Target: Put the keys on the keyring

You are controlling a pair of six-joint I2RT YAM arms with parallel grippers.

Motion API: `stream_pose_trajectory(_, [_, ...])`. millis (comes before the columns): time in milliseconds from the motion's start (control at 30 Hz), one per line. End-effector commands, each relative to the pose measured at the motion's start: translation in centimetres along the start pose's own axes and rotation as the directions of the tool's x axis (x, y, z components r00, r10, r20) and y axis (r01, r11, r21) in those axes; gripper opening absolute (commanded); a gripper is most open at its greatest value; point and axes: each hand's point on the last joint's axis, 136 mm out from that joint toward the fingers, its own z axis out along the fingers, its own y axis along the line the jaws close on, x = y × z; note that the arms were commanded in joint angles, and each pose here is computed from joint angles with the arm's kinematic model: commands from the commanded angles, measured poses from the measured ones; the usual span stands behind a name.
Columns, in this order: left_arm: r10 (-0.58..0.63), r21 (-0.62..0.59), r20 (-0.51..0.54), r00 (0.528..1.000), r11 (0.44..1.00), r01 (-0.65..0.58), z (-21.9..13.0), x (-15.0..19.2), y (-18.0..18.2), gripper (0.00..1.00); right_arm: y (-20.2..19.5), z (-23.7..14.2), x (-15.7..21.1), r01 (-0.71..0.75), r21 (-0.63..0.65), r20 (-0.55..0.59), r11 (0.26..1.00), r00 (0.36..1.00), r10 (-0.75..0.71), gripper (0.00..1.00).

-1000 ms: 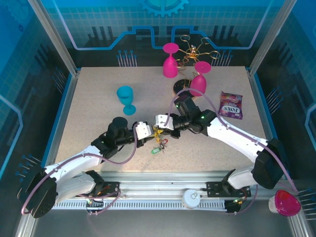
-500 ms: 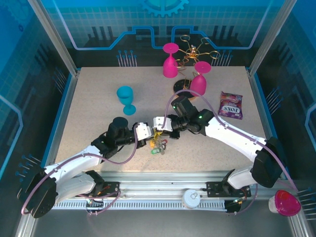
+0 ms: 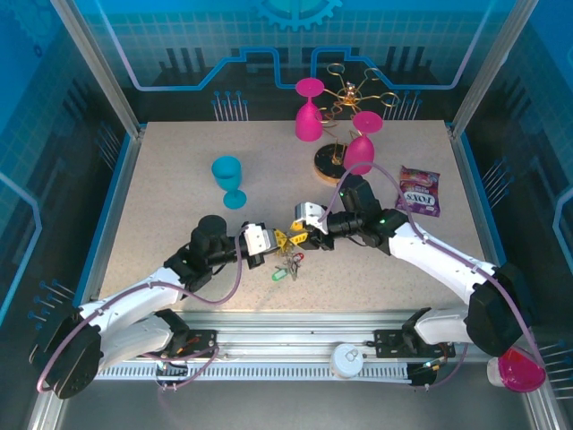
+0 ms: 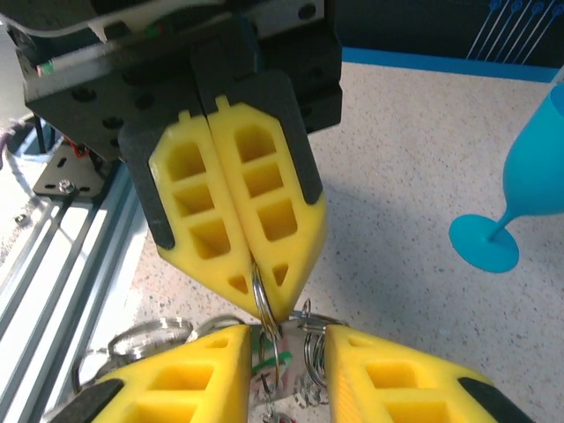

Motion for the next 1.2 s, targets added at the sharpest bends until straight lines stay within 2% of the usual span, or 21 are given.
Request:
stream_pose_trajectory(0, [0.019,0.006,0.074,0.997,1.0,-0.02,-0.3,-1.8,0.1,0.0,0.3,0.1,-0.8,-0.005,-0.039,0.051,0.999,0.999,0.007,0.28])
stream_pose_trajectory(200, [0.009,0.009,0.096,0.995,1.0,-0.01,-0.2,-2.1,0.1,0.0,0.3,0.3,-0.8,-0.008,-0.053,0.057,0.999,0.998,0.011,0.16])
stream_pose_trajectory(433, [0.0,0.024,0.126,0.992,1.0,-0.003,-0.1,-2.6,-0.1,0.0,0.2,0.5,-0.8,-0.006,-0.061,0.057,0.998,0.998,0.01,0.13])
stream_pose_trajectory(533, [-0.005,0.025,0.129,0.992,1.0,0.002,0.1,-2.6,0.0,0.0,0.2,0.5,-1.1,0.0,-0.064,0.065,0.998,0.998,0.004,0.0])
stream_pose_trajectory(600, [-0.008,0.006,0.119,0.993,1.0,0.007,0.1,-2.4,0.3,0.0,0.1,0.5,-1.1,0.003,-0.058,0.059,0.998,0.998,0.001,0.0])
stream_pose_trajectory(667, [-0.01,-0.023,0.092,0.996,1.0,0.013,0.1,-2.1,0.8,0.13,0.0,0.4,-0.9,0.007,-0.049,0.038,0.999,0.999,-0.005,0.0])
stream_pose_trajectory(767, [-0.012,-0.031,0.041,0.999,0.999,0.013,0.2,-1.5,1.1,0.2,0.1,0.4,-0.3,0.014,-0.046,-0.023,0.999,1.0,-0.015,0.0])
stream_pose_trajectory(933, [-0.026,0.005,-0.006,1.0,1.0,0.026,0.4,-1.2,0.8,0.18,0.3,0.5,0.4,0.04,-0.043,-0.108,0.998,0.993,-0.045,0.0])
stream_pose_trajectory(1167, [-0.021,0.023,-0.026,0.999,0.999,0.022,0.8,-1.0,0.8,0.1,0.7,1.0,0.2,0.084,-0.062,-0.171,0.994,0.981,-0.094,0.0])
